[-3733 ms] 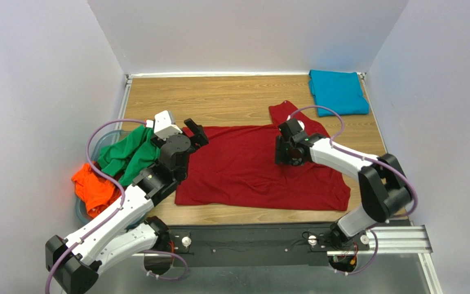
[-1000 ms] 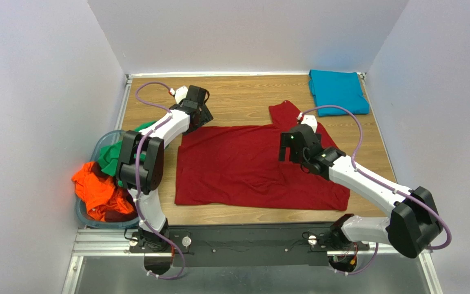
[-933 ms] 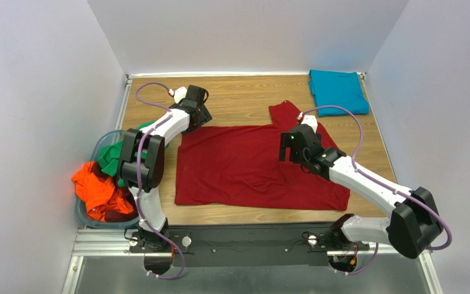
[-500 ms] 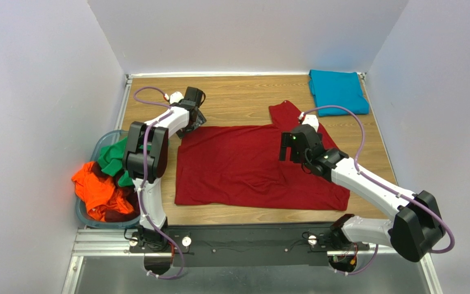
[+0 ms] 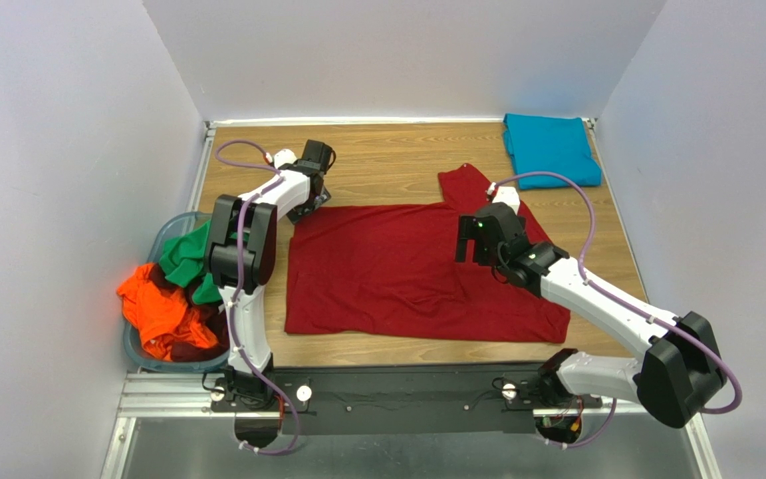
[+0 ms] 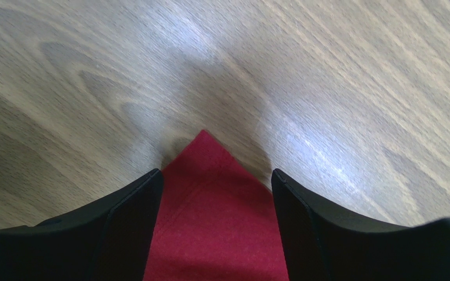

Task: Fold and stack the t-shirts
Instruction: Fold the tshirt

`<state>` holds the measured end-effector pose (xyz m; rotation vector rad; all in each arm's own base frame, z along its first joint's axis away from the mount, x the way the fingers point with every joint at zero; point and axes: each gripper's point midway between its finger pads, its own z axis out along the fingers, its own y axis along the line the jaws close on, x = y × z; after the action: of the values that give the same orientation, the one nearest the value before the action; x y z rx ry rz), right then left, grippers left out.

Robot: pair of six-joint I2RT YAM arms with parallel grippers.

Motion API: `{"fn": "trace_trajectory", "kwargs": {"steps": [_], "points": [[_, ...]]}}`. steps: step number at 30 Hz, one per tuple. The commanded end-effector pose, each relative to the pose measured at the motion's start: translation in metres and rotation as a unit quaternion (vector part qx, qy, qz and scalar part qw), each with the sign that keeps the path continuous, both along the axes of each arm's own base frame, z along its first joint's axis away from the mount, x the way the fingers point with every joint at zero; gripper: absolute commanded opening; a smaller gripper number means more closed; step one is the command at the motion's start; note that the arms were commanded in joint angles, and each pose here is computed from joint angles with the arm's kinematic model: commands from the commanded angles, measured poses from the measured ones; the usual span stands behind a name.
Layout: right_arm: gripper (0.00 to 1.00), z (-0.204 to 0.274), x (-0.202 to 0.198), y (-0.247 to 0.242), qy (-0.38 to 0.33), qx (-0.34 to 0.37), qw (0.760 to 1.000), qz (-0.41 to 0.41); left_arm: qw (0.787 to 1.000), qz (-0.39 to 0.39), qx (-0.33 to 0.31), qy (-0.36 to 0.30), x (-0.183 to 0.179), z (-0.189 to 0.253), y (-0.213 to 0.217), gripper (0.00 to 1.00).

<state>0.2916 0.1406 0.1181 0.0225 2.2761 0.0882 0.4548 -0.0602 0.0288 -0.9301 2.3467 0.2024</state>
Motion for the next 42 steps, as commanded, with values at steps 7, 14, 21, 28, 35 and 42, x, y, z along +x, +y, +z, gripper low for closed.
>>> {"fn": "trace_trajectory", "kwargs": {"steps": [7,14,21,28,35,42], "points": [[1.00,-0.002,0.003,0.000,-0.001,-0.010,1.000,0.003,0.999,0.013,0.030,0.005,0.012,-0.002,0.019,0.64],[1.00,-0.005,0.007,-0.001,0.002,-0.020,1.000,-0.003,1.000,-0.009,0.021,0.007,0.010,-0.003,0.015,0.40],[1.00,-0.006,0.012,-0.004,0.001,-0.027,0.999,-0.018,1.000,-0.024,0.012,0.009,0.003,-0.004,0.012,0.00],[1.00,0.014,0.037,-0.005,-0.018,-0.005,0.998,-0.059,0.999,-0.033,0.028,-0.016,0.002,0.018,0.018,0.00],[1.00,0.035,0.105,-0.013,-0.022,0.025,0.995,-0.099,0.997,-0.057,0.027,-0.044,0.005,0.035,0.015,0.00],[1.00,0.022,0.198,-0.023,-0.014,0.008,0.994,-0.111,0.995,-0.074,0.033,-0.063,0.006,0.047,0.013,0.00]]}}
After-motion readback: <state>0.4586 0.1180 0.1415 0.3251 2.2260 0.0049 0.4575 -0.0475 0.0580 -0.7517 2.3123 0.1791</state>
